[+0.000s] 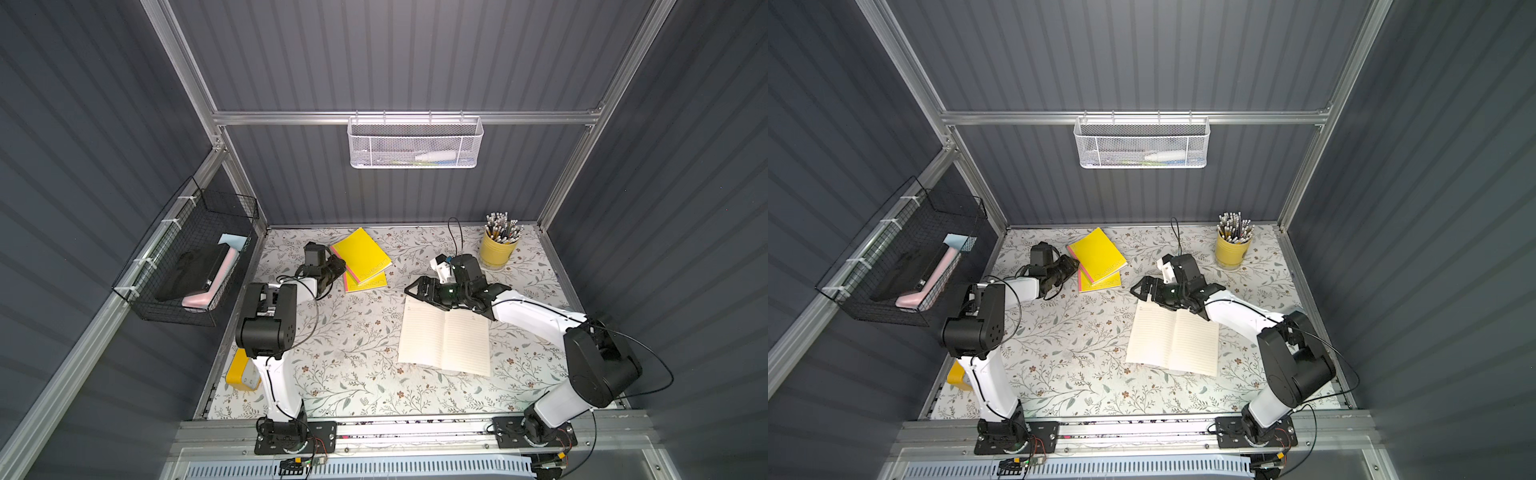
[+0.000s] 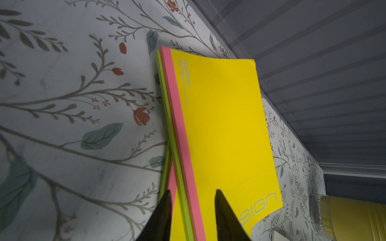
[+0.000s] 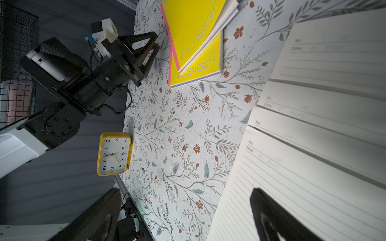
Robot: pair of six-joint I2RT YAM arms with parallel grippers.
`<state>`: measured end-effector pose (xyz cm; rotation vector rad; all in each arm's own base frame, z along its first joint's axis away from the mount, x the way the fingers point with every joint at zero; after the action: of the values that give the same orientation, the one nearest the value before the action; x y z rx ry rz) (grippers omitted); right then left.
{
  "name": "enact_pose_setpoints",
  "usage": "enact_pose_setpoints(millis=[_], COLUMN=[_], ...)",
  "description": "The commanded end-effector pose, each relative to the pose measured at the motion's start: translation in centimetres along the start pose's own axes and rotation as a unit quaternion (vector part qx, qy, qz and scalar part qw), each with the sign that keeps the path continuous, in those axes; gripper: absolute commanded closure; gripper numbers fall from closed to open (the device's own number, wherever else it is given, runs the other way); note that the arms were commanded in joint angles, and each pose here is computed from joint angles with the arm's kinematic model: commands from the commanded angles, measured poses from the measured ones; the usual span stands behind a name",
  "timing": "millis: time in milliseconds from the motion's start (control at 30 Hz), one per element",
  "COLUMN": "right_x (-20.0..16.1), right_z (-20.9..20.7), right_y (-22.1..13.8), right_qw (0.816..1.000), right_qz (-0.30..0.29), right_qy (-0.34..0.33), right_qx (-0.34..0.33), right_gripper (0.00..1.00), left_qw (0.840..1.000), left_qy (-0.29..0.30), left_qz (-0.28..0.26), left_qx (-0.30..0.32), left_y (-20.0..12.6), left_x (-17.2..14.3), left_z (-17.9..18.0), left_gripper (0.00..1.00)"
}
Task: Close the notebook
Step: Place the notebook at the notebook, then adjust the notebook at the notebook.
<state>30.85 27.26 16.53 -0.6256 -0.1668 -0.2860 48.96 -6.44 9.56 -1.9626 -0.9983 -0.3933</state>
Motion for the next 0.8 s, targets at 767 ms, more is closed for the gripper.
enact_pose_setpoints(millis=[767], right_x=[-0.6], right_z=[-0.4], right_y=[-1.0], right_qw=[1.000], right_qz=[-0.011], right_qy=[0.004], right_qx=[-0.001], right_gripper=[0.01], left_qw=[0.988], left_qy=[-0.129], left_qz=[-0.007], left_qx=[-0.084], left_y=[4.3], left_x=[-0.1], left_z=[3.1], left_gripper=[0.60])
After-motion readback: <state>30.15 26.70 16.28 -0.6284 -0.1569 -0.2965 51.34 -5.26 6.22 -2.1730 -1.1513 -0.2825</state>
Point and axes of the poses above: each gripper's point midway between its finger pads, its own y axis out along the fingers, its own z axis along the line the jaws close on, x = y × z, the point moved 4 cm from there along -y, back along the fingers, and after that the axes turned 10 degrees about y, right-handed, at the moved point
